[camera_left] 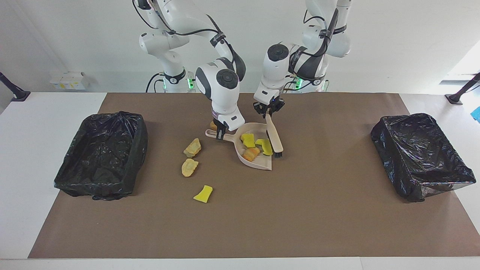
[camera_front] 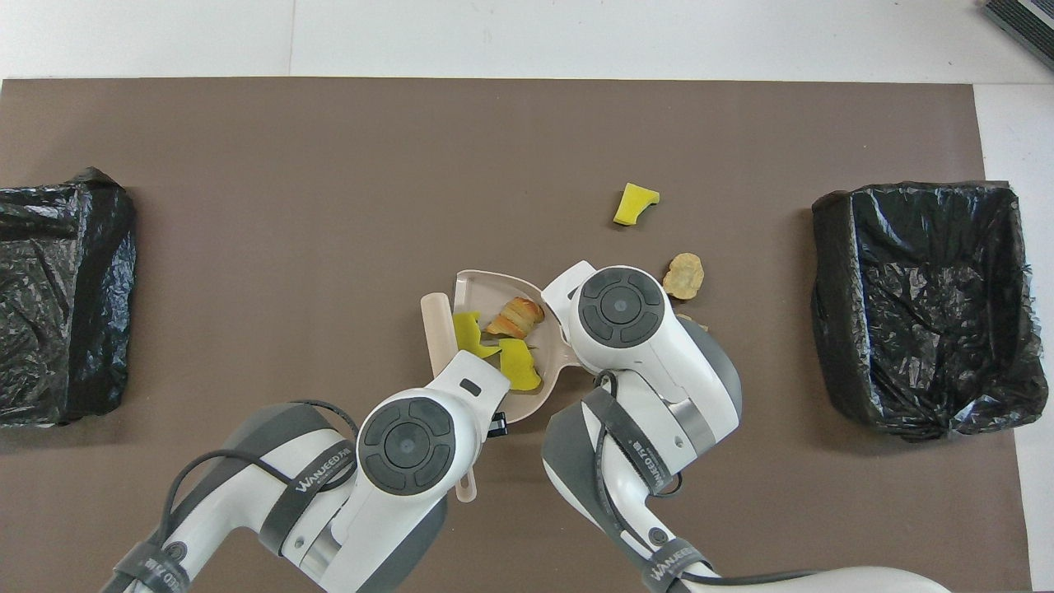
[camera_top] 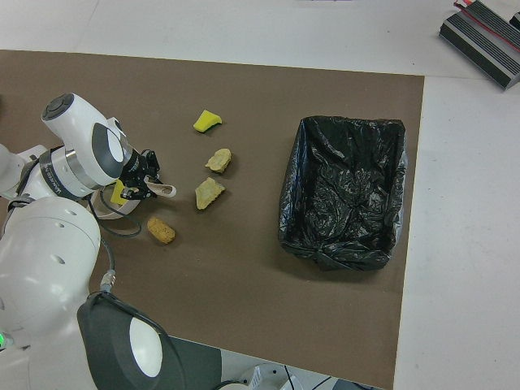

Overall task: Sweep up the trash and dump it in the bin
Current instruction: 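Sweep the remaining scraps into the dustpan with the left gripper's brush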

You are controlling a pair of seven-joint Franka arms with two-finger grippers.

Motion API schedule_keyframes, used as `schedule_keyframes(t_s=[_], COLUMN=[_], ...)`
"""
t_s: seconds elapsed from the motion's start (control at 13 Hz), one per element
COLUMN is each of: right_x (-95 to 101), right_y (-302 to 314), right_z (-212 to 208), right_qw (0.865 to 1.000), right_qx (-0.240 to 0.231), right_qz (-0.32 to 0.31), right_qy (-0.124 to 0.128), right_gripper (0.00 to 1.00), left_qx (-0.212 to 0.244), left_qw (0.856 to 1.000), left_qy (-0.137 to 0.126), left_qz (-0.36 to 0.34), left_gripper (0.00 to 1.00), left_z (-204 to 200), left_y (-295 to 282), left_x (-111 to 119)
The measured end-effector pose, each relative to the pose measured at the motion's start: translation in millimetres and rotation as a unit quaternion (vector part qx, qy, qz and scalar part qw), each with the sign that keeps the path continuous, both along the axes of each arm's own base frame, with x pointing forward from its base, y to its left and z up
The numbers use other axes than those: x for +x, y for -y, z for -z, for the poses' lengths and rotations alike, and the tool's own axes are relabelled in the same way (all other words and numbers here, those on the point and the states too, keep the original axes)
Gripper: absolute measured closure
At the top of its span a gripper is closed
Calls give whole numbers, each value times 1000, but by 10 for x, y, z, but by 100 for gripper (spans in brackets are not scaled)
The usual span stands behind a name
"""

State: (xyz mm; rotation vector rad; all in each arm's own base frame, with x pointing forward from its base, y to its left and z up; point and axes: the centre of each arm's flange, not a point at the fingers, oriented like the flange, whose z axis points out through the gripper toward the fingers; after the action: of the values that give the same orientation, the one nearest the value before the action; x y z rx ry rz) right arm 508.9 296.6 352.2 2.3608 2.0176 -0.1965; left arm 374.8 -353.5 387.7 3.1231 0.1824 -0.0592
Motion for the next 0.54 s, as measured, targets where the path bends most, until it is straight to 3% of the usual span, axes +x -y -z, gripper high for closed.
schedule_keyframes(t_s=[0.31, 0.54], right_x=[17, 42], right_y=[31, 72], right_z=[1, -2], right_qw=[1000, 1000], right_qx=[8, 10], right_qz=[11, 16], right_qy=[-5, -6], right_gripper=[69, 69], left_qx=[-5, -3], left_qw=[1000, 1000], left_qy=[6, 4], left_qz=[7, 8], left_gripper=[74, 74], left_z=[-83, -211], left_y=[245, 272], left_x=[-176, -185])
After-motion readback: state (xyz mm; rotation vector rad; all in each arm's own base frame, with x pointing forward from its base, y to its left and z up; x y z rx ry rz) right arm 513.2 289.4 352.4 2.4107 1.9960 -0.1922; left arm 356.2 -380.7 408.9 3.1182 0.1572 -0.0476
